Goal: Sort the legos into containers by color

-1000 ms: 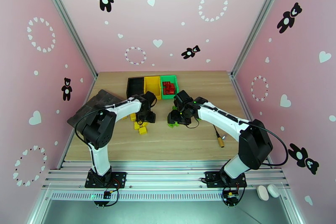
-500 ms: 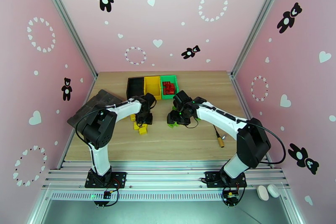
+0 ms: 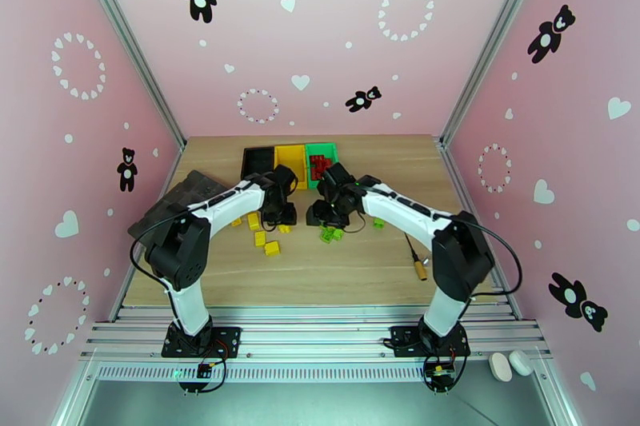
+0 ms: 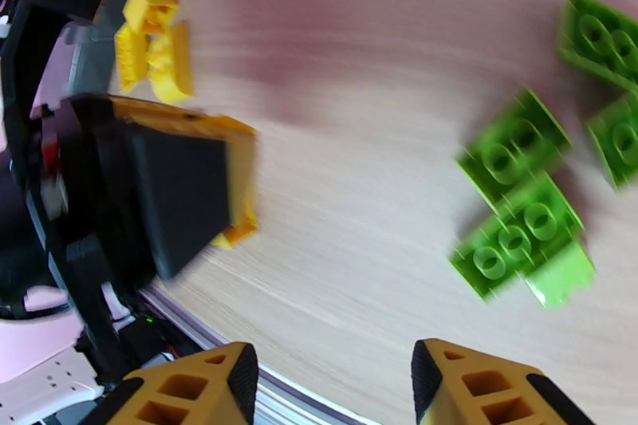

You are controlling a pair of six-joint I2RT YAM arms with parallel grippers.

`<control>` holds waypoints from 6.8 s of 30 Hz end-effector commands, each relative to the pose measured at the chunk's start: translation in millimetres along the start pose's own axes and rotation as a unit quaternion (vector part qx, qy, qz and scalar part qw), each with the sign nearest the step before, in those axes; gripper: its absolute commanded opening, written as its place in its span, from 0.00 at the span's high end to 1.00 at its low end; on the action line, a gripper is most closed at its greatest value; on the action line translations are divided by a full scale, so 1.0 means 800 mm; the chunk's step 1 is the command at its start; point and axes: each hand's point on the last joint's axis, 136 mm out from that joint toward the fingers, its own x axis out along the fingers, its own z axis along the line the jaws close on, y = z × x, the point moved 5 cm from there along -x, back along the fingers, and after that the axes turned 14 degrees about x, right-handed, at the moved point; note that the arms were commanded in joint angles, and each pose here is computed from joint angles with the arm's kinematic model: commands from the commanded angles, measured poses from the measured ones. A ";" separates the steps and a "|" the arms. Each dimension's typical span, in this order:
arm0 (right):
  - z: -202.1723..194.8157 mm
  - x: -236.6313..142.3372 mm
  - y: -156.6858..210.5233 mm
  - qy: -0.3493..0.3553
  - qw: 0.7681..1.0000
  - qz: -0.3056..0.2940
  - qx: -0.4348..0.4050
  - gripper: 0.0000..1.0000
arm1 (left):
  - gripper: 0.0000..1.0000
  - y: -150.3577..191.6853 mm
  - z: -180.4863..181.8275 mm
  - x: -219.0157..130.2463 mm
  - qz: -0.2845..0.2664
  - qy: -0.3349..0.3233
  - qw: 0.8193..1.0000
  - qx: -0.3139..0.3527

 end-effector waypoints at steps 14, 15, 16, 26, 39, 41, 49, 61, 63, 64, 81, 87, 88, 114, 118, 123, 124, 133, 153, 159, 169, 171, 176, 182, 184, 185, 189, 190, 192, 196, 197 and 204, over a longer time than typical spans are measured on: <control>0.059 0.004 -0.082 -0.108 0.994 0.016 0.004 0.47 | 0.71 -0.101 0.100 -0.095 -0.128 0.087 0.975 -0.158; 0.058 0.003 -0.086 -0.108 0.994 0.016 0.006 0.47 | 0.71 -0.106 0.109 -0.096 -0.131 0.078 0.974 -0.166; 0.057 0.002 -0.089 -0.108 0.994 0.017 0.007 0.47 | 0.70 -0.114 0.119 -0.099 -0.136 0.065 0.973 -0.174; 0.038 -0.015 -0.110 -0.098 0.995 0.010 0.018 0.47 | 0.64 -0.189 0.172 -0.092 -0.155 0.024 0.966 -0.204; 0.016 -0.036 -0.090 -0.066 0.998 -0.002 0.011 0.43 | 0.31 -0.185 0.167 -0.113 -0.164 -0.004 0.968 -0.190; 0.011 -0.038 -0.082 -0.055 0.998 -0.004 0.008 0.43 | 0.29 -0.168 0.158 -0.118 -0.159 -0.014 0.971 -0.180; -0.003 -0.038 -0.048 -0.018 1.000 -0.007 -0.010 0.40 | 0.25 -0.074 0.123 -0.113 -0.117 -0.067 0.978 -0.162; 0.002 -0.021 0.004 0.062 0.995 -0.014 -0.072 0.39 | 0.22 0.054 0.084 -0.070 -0.036 -0.110 0.981 -0.157; 0.005 -0.018 0.011 0.073 0.994 -0.016 -0.084 0.40 | 0.22 0.067 0.078 -0.055 -0.026 -0.104 0.982 -0.157; 0.007 -0.015 0.016 0.079 0.993 -0.015 -0.091 0.40 | 0.23 0.074 0.076 -0.047 -0.019 -0.104 0.982 -0.155; 0.008 -0.004 0.053 0.091 0.990 -0.004 -0.107 0.40 | 0.38 0.089 0.083 0.014 0.032 -0.125 0.984 -0.120; 0.007 -0.005 0.055 0.091 0.990 -0.003 -0.104 0.40 | 0.43 0.086 0.089 0.027 0.044 -0.132 0.983 -0.118; 0.005 -0.005 0.055 0.092 0.990 -0.002 -0.104 0.41 | 0.45 0.085 0.090 0.029 0.045 -0.132 0.983 -0.118; 0.051 -0.052 -0.020 0.017 0.992 -0.105 -0.068 0.14 | 0.70 0.019 0.048 -0.054 -0.042 -0.010 0.991 -0.125; 0.067 -0.061 -0.045 0.007 0.989 -0.127 -0.068 0.11 | 0.70 -0.002 0.057 -0.074 -0.061 0.002 0.989 -0.138; 0.085 -0.057 -0.064 0.001 0.986 -0.146 -0.082 0.01 | 0.70 -0.032 0.075 -0.094 -0.084 0.018 0.983 -0.161; 0.087 -0.055 -0.068 -0.001 0.986 -0.144 -0.080 0.01 | 0.70 -0.038 0.080 -0.097 -0.089 0.017 0.982 -0.166; 0.089 -0.026 -0.095 -0.065 0.993 -0.089 -0.034 0.01 | 0.69 -0.094 0.129 -0.101 -0.103 -0.007 0.976 -0.189; 0.098 0.002 -0.113 -0.079 0.995 -0.040 -0.040 0.13 | 0.30 -0.195 0.176 -0.091 -0.109 -0.026 0.978 -0.177; 0.084 0.000 -0.103 -0.057 0.997 -0.039 -0.042 0.14 | 0.25 -0.174 0.163 -0.110 -0.116 -0.032 0.978 -0.168; 0.045 -0.005 -0.068 0.012 0.998 -0.042 -0.053 0.14 | 0.23 -0.078 0.122 -0.106 -0.076 -0.058 0.982 -0.161; 0.037 -0.006 -0.058 0.020 0.997 -0.043 -0.055 0.14 | 0.22 -0.053 0.111 -0.097 -0.061 -0.060 0.983 -0.161; 0.013 -0.009 -0.032 0.044 0.997 -0.045 -0.052 0.12 | 0.19 0.006 0.084 -0.075 -0.031 -0.064 0.985 -0.158; -0.011 -0.015 -0.002 0.056 0.996 -0.048 -0.045 0.11 | 0.14 0.063 0.051 -0.040 0.003 -0.063 0.987 -0.150; -0.019 -0.016 0.007 0.061 0.996 -0.048 -0.044 0.11 | 0.13 0.075 0.041 -0.030 0.011 -0.064 0.987 -0.146; -0.022 -0.017 0.011 0.063 0.996 -0.048 -0.043 0.11 | 0.13 0.080 0.035 -0.025 0.015 -0.064 0.988 -0.142; -0.035 -0.020 0.027 0.069 0.996 -0.047 -0.041 0.11 | 0.13 0.094 0.022 -0.008 0.031 -0.078 0.988 -0.126; -0.038 -0.022 0.031 0.070 0.996 -0.047 -0.039 0.11 | 0.13 0.100 0.022 -0.002 0.037 -0.083 0.988 -0.125; -0.044 -0.024 0.037 0.072 0.996 -0.048 -0.036 0.11 | 0.13 0.109 0.024 0.008 0.047 -0.089 0.987 -0.128; -0.050 -0.030 0.048 0.072 0.995 -0.050 -0.036 0.11 | 0.17 0.121 0.031 0.023 0.059 -0.100 0.983 -0.139; -0.051 -0.032 0.049 0.072 0.995 -0.051 -0.036 0.11 | 0.18 0.123 0.033 0.026 0.061 -0.102 0.983 -0.140; -0.057 -0.035 0.058 0.071 0.996 -0.052 -0.033 0.11 | 0.26 0.121 0.033 0.032 0.064 -0.106 0.982 -0.140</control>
